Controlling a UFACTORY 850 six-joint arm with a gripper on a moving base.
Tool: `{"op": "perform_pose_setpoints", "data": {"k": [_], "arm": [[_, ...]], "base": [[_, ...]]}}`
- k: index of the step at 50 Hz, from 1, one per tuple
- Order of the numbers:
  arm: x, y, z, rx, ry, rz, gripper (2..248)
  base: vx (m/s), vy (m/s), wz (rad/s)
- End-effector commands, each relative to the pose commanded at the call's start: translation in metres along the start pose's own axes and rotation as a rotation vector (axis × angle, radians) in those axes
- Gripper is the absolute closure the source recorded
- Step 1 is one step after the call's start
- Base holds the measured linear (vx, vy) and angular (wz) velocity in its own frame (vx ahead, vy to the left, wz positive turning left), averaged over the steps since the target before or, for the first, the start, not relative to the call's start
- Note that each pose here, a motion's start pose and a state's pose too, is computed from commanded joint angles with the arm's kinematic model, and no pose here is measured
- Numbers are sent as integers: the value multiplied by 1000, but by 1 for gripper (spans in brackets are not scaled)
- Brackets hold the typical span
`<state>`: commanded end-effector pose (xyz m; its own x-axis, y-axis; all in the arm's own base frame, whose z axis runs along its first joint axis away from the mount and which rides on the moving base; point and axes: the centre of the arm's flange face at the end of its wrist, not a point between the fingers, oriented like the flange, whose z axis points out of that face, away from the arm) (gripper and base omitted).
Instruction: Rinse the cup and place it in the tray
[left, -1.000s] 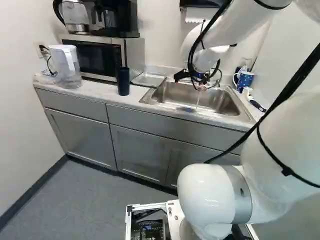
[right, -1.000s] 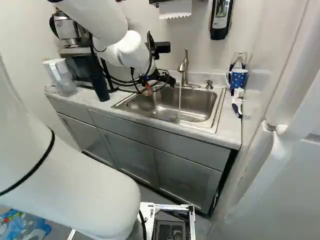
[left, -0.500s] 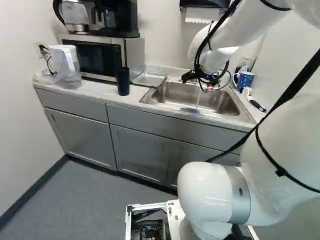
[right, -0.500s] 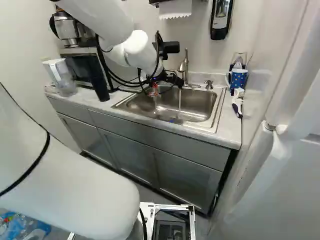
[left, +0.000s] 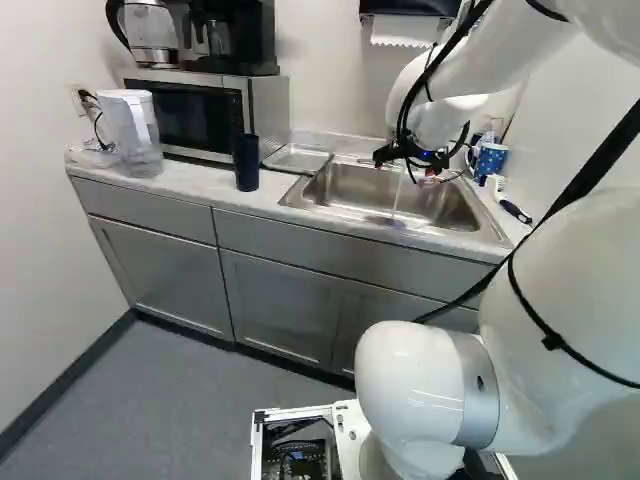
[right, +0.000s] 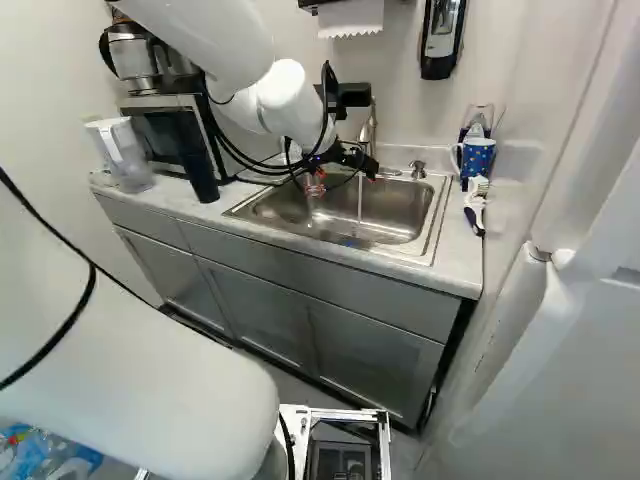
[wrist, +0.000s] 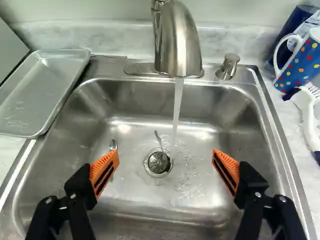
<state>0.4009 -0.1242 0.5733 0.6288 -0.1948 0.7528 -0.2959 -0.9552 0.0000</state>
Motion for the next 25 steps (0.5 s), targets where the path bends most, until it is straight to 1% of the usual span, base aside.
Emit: {"op": "perform_pose_setpoints", "data": {"k": [10,25], "arm": [[-1,-3,-1,5,0,-4,3],[-3,-23,-3,41,1,-36,3]], "base": [[0,0,0],[0,0,0]]}}
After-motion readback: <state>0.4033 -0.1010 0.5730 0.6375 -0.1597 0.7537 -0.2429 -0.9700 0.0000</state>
